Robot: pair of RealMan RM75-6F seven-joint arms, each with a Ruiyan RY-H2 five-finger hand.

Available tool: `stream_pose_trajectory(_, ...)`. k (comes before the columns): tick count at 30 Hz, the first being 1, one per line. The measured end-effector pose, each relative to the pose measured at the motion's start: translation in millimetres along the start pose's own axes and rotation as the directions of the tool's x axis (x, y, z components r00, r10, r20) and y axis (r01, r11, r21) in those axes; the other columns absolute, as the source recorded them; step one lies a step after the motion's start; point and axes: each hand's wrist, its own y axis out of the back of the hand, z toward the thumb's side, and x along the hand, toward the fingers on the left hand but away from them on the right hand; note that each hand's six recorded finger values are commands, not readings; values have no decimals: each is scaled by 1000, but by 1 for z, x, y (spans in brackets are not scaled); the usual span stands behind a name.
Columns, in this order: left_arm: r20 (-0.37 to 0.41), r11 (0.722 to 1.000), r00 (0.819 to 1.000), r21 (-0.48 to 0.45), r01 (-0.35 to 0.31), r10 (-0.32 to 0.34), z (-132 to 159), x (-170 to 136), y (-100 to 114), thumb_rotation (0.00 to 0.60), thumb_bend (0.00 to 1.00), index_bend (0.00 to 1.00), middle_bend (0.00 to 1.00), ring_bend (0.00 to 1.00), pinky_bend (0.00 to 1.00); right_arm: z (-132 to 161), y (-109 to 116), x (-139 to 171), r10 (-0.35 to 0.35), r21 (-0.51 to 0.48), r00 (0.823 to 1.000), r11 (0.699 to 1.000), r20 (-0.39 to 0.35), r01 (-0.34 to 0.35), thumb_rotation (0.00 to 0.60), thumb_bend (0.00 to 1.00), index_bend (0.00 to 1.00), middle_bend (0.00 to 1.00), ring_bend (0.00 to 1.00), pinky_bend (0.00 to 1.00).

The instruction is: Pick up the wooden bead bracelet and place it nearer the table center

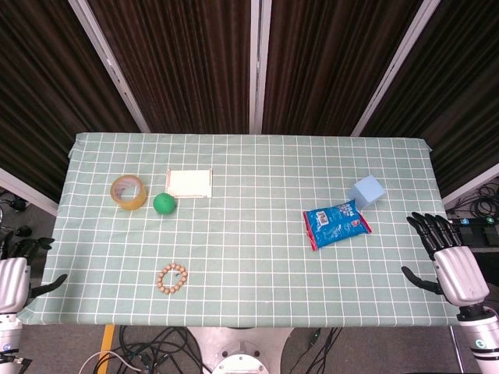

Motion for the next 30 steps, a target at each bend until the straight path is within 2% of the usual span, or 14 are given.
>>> stream_pose_trajectory(6, 25, 1000, 1000, 6, 4, -4, 5, 2, -1, 600, 0, 289, 360, 220, 47, 0, 3, 1, -8, 3, 1000, 1000, -3, 8, 600, 150, 0, 54, 0, 0)
stream_pose_trajectory(10, 94, 1000, 996, 9, 6, -7, 17, 9, -1, 600, 0, 309, 365, 220, 44, -1, 8, 2, -28, 7, 1000, 1000, -2, 28, 600, 149, 0, 53, 0, 0)
stream_pose_trajectory(13, 191, 1000, 981, 22, 20, -24, 34, 18, -5, 600, 0, 343, 384, 221, 39, -1, 11, 2, -37, 12, 999, 999, -6, 37, 600, 149, 0, 52, 0, 0)
stream_pose_trajectory(16, 332, 997, 941, 56, 56, -71, 59, 28, -14, 600, 0, 366, 398, 221, 38, 1, 13, 2, -38, 15, 999, 999, -11, 39, 600, 149, 0, 51, 0, 0)
stream_pose_trajectory(19, 491, 990, 861, 107, 91, -132, 91, 36, -28, 600, 0, 385, 412, 234, 40, 2, 13, 3, -37, 18, 999, 999, -12, 38, 600, 149, 0, 51, 0, 0)
stream_pose_trajectory(20, 553, 986, 819, 129, 101, -156, 105, 39, -34, 600, 0, 388, 415, 239, 42, 2, 13, 4, -37, 19, 999, 999, -10, 37, 600, 149, 0, 51, 0, 0)
stream_pose_trajectory(22, 637, 980, 746, 165, 112, -193, 125, 40, -45, 600, 0, 394, 420, 244, 43, 1, 14, 6, -37, 19, 999, 999, -3, 37, 600, 149, 0, 51, 0, 0)
stream_pose_trajectory(23, 686, 975, 694, 190, 116, -217, 138, 40, -53, 600, 0, 395, 420, 244, 44, 1, 14, 7, -38, 20, 999, 999, 1, 38, 600, 149, 0, 51, 0, 0)
stream_pose_trajectory(26, 774, 963, 574, 241, 124, -268, 165, 38, -74, 600, 0, 399, 421, 244, 46, 0, 15, 9, -40, 23, 999, 999, 11, 40, 600, 149, 0, 51, 0, 0)
stream_pose_trajectory(27, 792, 957, 539, 259, 130, -287, 172, 37, -83, 600, 0, 400, 421, 244, 47, -1, 15, 10, -40, 23, 999, 999, 15, 40, 600, 149, 0, 51, 0, 0)
stream_pose_trajectory(28, 798, 954, 524, 268, 134, -297, 176, 37, -88, 600, 0, 400, 421, 244, 47, -1, 15, 11, -40, 23, 999, 999, 18, 39, 600, 149, 0, 51, 0, 0)
stream_pose_trajectory(29, 807, 948, 498, 284, 141, -316, 181, 36, -96, 600, 0, 400, 421, 244, 47, -2, 15, 11, -39, 23, 999, 999, 21, 39, 600, 149, 0, 50, 0, 0)
stream_pose_trajectory(30, 811, 945, 485, 296, 143, -327, 184, 35, -100, 600, 0, 400, 421, 244, 47, -2, 15, 12, -40, 23, 999, 999, 25, 39, 600, 149, 0, 50, 0, 0)
